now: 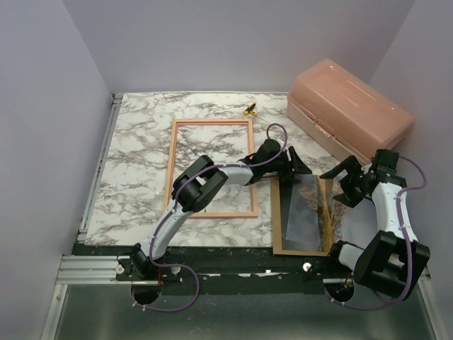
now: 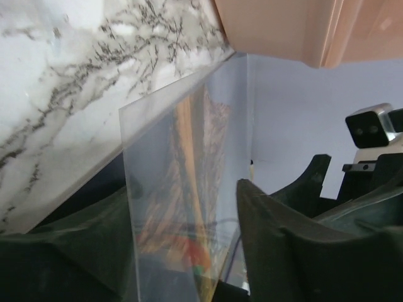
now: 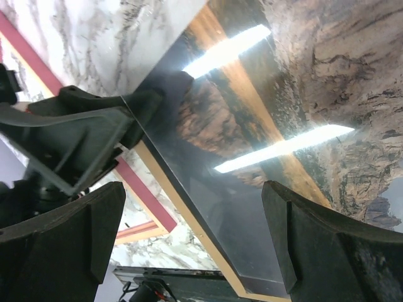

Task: Put the photo into the frame
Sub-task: Pick up the photo frame item at the center of the board.

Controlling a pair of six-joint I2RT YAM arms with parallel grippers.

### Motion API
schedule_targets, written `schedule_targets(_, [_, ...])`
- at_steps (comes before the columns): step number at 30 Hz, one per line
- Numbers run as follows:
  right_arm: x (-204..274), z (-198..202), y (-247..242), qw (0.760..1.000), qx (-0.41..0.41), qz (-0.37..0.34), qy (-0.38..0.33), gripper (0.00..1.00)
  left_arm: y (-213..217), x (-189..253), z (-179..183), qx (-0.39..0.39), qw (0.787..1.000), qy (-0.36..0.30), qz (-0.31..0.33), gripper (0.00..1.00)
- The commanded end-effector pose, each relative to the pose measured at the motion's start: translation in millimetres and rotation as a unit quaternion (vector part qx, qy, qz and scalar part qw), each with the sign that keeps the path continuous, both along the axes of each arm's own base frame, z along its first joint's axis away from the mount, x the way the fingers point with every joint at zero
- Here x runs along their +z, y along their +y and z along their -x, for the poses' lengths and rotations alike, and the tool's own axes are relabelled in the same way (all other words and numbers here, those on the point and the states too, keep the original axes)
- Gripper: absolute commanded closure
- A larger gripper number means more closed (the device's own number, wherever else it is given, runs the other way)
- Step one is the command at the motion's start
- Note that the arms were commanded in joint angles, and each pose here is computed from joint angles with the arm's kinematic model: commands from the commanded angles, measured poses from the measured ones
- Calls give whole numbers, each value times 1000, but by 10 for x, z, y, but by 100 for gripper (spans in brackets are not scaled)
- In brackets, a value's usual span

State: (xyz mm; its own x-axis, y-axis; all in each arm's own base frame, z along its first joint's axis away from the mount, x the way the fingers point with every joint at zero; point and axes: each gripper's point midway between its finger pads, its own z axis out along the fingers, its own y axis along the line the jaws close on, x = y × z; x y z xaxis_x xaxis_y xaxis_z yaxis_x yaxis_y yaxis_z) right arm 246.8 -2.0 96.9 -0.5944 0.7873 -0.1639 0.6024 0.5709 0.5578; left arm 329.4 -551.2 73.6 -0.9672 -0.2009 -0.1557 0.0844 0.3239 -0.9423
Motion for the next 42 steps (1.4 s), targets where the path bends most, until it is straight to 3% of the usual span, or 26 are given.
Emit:
schedule_targets(1, [245,-50,7,999,10,2,-31,2,-18,122,235,-50,999,-14,16,49])
schedule_targets(10, [352,-55,42,999,11,-2,-49,2,172,268,282,-42,998,-46,-7,88])
schedule_targets(15, [440,-70,92,997,11,-13,-69,2,392,522,298,-20,997,-68,13,100])
schedule_targets(25, [617,-105,210,993,22,-42,-110,1,984,898,344,15,995,-93,44,100])
schedule_targets(42, [622,-88,409,984,50,-96,-142,0,2773,734,302,166,982,-84,-13,100])
